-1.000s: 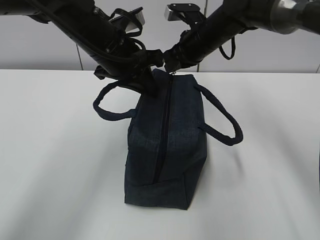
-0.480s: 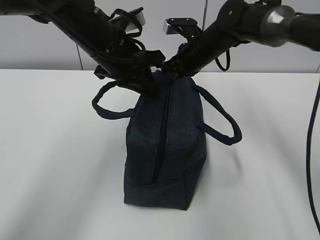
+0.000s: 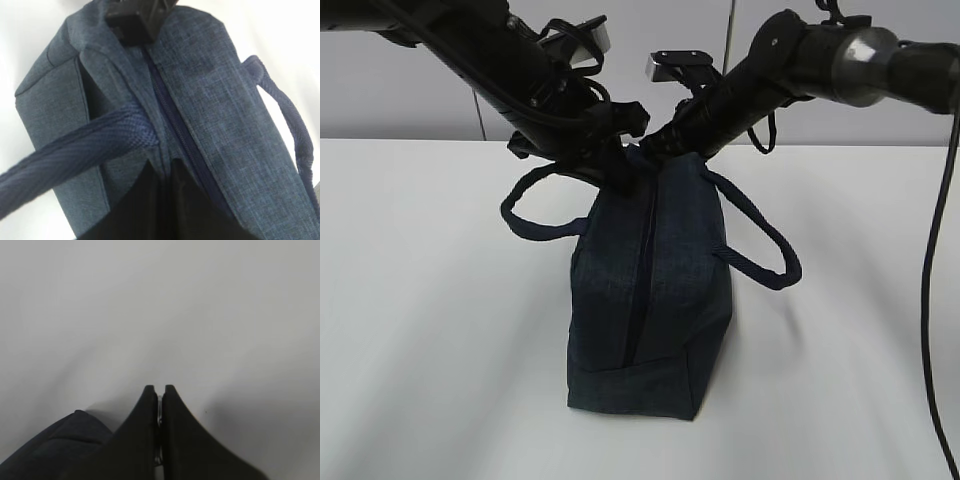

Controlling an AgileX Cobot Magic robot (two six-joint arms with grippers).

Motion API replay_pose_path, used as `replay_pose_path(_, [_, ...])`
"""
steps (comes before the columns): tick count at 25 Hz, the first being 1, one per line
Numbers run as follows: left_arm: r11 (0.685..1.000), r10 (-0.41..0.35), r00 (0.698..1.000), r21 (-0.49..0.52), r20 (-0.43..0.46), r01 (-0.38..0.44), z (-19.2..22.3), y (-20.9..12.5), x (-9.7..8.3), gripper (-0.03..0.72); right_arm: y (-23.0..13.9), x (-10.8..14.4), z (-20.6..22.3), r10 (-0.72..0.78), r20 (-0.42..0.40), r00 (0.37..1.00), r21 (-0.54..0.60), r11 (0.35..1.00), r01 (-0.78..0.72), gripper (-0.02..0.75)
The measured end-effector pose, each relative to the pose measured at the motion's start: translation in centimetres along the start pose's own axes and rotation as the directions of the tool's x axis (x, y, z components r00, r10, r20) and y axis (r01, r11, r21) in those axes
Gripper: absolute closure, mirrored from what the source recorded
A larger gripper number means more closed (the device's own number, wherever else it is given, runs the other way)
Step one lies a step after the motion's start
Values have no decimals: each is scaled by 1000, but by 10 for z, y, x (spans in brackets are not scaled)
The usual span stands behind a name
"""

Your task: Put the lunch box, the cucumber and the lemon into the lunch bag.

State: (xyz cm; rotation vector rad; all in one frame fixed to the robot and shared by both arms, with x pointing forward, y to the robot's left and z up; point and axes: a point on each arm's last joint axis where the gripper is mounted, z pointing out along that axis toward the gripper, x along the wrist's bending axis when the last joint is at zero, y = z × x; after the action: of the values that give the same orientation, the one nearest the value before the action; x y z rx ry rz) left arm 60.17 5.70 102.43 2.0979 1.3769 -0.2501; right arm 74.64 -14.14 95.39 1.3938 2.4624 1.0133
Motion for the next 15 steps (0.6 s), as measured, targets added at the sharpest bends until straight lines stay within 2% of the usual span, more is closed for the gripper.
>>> replay_pose_path(15, [1000,6,1000,4,-2,-6,0,0,0,695,-1,-1,1,-2,3,1000,2,1000,2,738])
